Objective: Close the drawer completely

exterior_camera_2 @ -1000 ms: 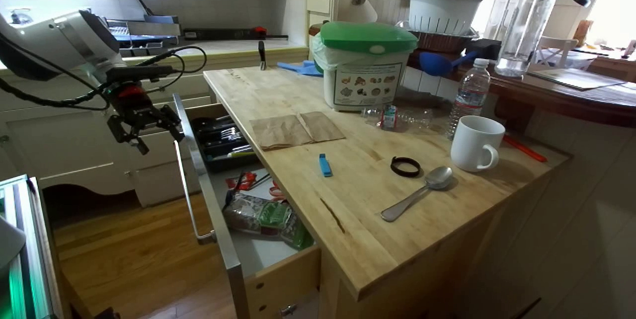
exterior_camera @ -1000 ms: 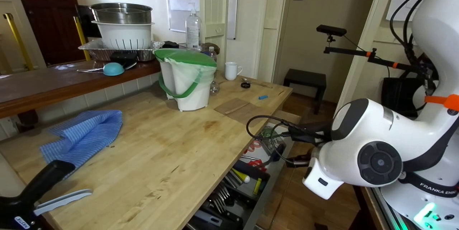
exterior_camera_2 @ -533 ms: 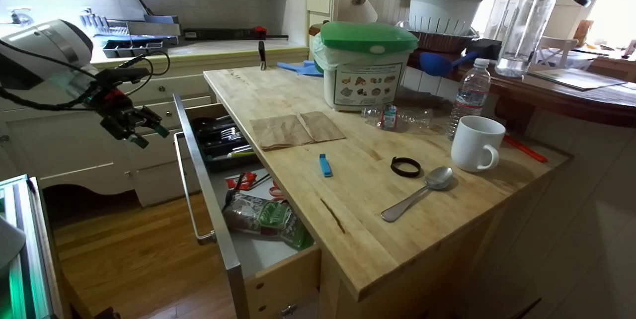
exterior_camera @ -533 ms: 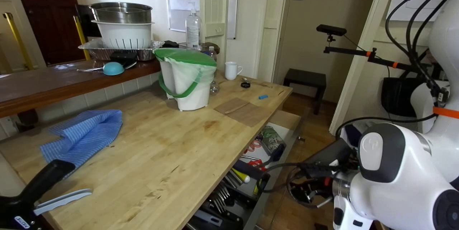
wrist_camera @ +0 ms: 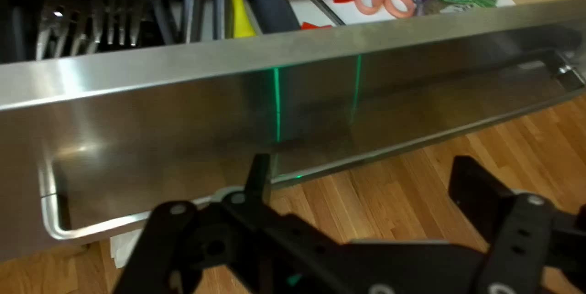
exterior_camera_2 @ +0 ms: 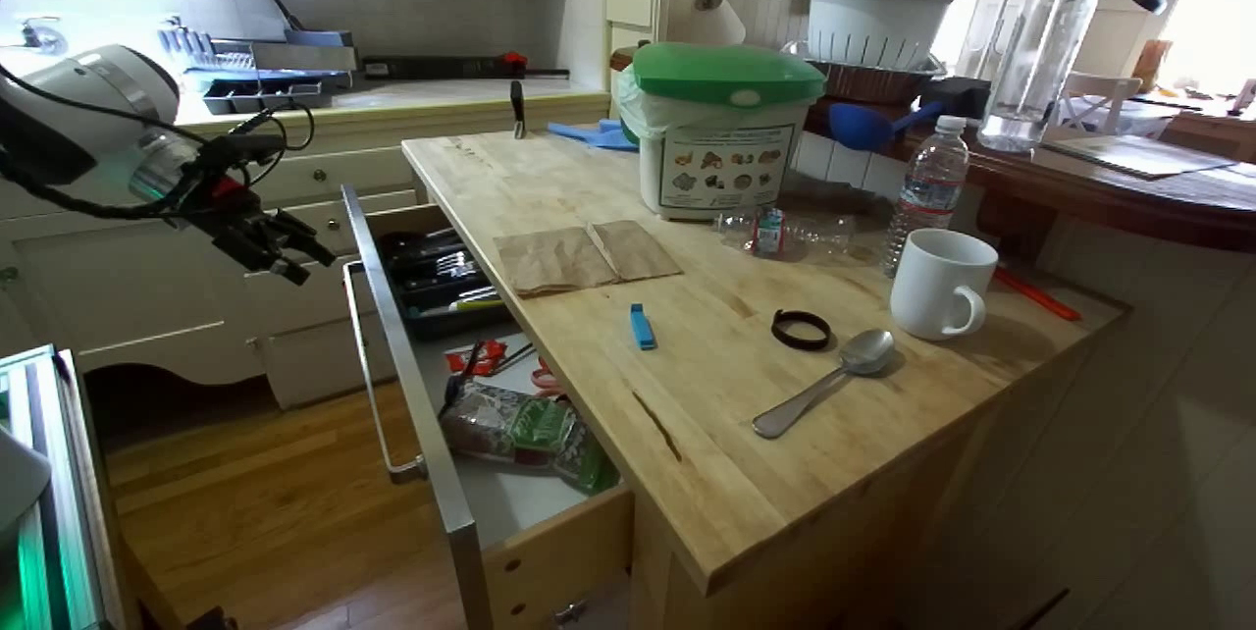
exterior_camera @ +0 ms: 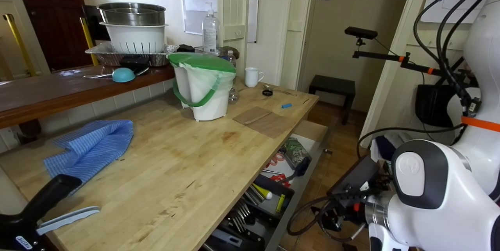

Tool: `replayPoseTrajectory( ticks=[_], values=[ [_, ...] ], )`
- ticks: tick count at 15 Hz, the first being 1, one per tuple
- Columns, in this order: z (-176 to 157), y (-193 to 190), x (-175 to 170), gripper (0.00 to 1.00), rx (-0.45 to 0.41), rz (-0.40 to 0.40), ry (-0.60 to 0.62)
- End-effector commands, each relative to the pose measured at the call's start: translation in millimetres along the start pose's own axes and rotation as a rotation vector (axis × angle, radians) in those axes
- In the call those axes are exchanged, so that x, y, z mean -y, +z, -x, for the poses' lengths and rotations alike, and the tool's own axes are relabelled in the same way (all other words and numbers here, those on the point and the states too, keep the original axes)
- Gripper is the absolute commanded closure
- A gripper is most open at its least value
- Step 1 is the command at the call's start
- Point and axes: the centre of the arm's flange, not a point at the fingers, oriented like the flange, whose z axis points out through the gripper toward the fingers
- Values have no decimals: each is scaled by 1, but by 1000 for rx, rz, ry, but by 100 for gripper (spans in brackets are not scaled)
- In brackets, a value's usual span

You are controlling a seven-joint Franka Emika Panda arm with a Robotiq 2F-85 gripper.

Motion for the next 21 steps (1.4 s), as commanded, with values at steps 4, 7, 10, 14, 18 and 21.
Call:
replayPoseTrajectory(
  ticks=[4, 7, 10, 14, 18, 21],
  values=[
    [-8, 18, -6, 0, 74, 297, -185],
    [-7, 40, 2, 0, 87, 394, -239],
    [1, 67, 11, 0, 93, 407, -202],
    [33, 85, 14, 0, 38, 247, 4],
    [66, 107, -4, 0, 49, 85, 144],
    [97, 125, -15, 0, 65, -9, 180]
  ],
)
